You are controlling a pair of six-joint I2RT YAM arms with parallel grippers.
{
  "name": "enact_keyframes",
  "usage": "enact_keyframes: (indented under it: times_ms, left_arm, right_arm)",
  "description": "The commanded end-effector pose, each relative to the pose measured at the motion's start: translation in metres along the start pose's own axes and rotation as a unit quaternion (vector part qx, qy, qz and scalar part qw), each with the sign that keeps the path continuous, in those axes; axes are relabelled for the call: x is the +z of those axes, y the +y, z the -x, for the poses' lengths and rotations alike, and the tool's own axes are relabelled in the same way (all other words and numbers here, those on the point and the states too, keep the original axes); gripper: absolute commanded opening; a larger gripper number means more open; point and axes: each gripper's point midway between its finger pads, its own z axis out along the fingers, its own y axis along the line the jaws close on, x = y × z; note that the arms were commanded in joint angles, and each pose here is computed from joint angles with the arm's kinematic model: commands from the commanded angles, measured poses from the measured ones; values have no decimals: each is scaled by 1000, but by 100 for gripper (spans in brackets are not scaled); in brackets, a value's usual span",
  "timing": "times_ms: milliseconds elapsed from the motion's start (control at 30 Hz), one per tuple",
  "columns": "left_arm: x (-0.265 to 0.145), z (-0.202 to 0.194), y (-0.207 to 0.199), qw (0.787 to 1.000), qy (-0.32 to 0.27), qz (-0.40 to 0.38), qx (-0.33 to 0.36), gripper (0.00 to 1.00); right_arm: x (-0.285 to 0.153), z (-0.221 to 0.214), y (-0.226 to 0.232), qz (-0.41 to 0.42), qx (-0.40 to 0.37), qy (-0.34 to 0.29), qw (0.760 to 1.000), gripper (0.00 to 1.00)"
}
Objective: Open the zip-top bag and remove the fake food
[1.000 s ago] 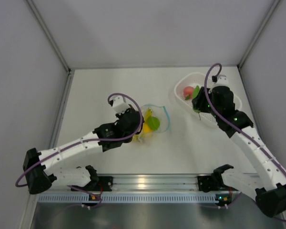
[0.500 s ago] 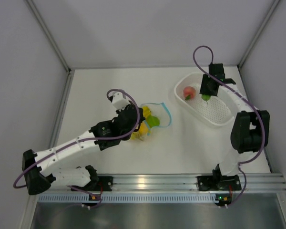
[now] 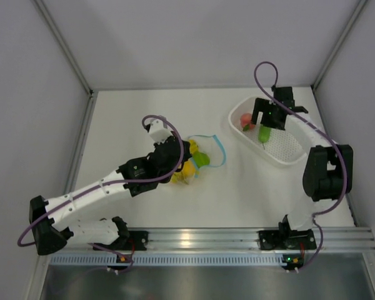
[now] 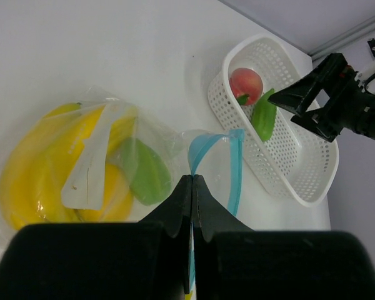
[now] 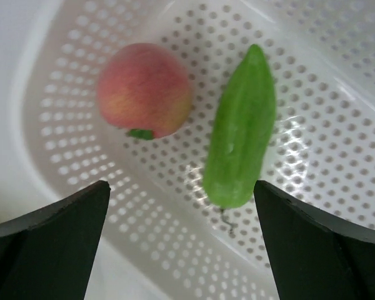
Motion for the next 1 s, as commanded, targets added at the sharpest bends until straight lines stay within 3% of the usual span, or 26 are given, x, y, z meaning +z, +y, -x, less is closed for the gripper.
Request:
enact_keyframes:
  times_ms: [0,67,167,467,667,833,967]
  left_arm:
    - [-4,16,-25,999,-14,-37,-14,0]
    - [-2,15,-23,999,-13,-34,-13,0]
    - [-2,13,-23,999,-12,-35,-16,0]
    - [4,7,-29,999,-4,-37,-13,0]
    - [9,2,-30,999,-2,-28,-33,0]
    - [15,-7,-33,999,10,-27,-39,0]
    - [17,-13,-36,998,20,-27,-47,0]
  right_arm:
    - [-61,26,65,185,34,-73,979,99]
    - [-91,16,92,235,22,-94,967,82]
    - [-133,-5,134,304,9,-112,946,67]
    - [-205,-75,223,394,-26,-107,912,57]
    - [-202,-109,250,388,-69,-107,913,53]
    - [-166,-130,258,361,-93,-86,924,53]
    - [-138,-126,259,336,-92,-134,928,54]
